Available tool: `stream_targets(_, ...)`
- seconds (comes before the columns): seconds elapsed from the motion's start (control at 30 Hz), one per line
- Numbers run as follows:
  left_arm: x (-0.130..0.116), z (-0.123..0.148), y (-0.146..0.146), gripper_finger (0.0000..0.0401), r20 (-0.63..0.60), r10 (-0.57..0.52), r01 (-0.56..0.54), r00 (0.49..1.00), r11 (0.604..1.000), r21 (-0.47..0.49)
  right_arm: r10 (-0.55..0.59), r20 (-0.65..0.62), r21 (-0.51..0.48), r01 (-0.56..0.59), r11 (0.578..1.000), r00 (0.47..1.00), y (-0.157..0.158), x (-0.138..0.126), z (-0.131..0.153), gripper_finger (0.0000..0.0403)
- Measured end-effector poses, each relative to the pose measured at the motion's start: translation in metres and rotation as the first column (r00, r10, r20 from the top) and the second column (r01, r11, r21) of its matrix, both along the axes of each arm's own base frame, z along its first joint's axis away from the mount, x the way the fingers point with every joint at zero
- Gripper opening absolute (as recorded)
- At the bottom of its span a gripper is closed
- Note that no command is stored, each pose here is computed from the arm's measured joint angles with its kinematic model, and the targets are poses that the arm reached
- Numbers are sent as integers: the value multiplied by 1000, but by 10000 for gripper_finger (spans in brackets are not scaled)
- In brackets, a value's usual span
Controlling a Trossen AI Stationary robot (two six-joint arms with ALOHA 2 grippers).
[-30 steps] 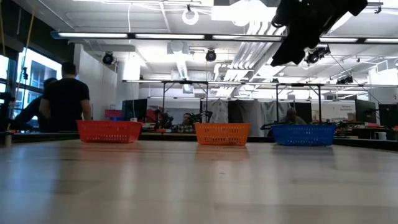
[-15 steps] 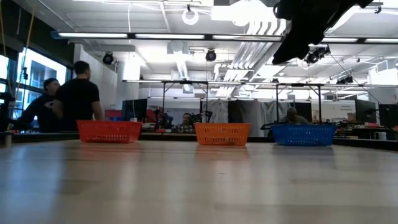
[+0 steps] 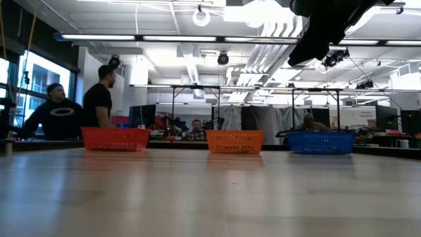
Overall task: Sort crayons
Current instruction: Put the orange crayon into the blue bin
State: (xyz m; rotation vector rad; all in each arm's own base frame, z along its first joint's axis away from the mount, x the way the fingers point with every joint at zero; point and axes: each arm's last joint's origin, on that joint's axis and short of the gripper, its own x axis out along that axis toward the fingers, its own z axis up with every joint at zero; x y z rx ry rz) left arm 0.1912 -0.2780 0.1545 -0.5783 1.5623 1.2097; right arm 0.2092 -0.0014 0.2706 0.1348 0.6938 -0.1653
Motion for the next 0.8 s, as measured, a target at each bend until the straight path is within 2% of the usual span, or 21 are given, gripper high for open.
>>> stream_targets(0.27,1,-32,11,110,-25,-63,58,998,980,-190,3,3,20,-3,1000,1000,4,0,0,107)
stream_targets(0.47,3,-42,23,110,-46,-137,122,990,963,-241,6,18,19,-6,1000,1000,4,1,1,107)
stream_targets(0.6,7,-48,31,110,-29,-143,128,989,946,-299,6,18,19,-6,1000,1000,4,1,1,107)
stream_targets(0.8,14,-43,38,95,-1,-167,157,986,928,-339,9,18,15,-9,1000,1000,4,1,1,107)
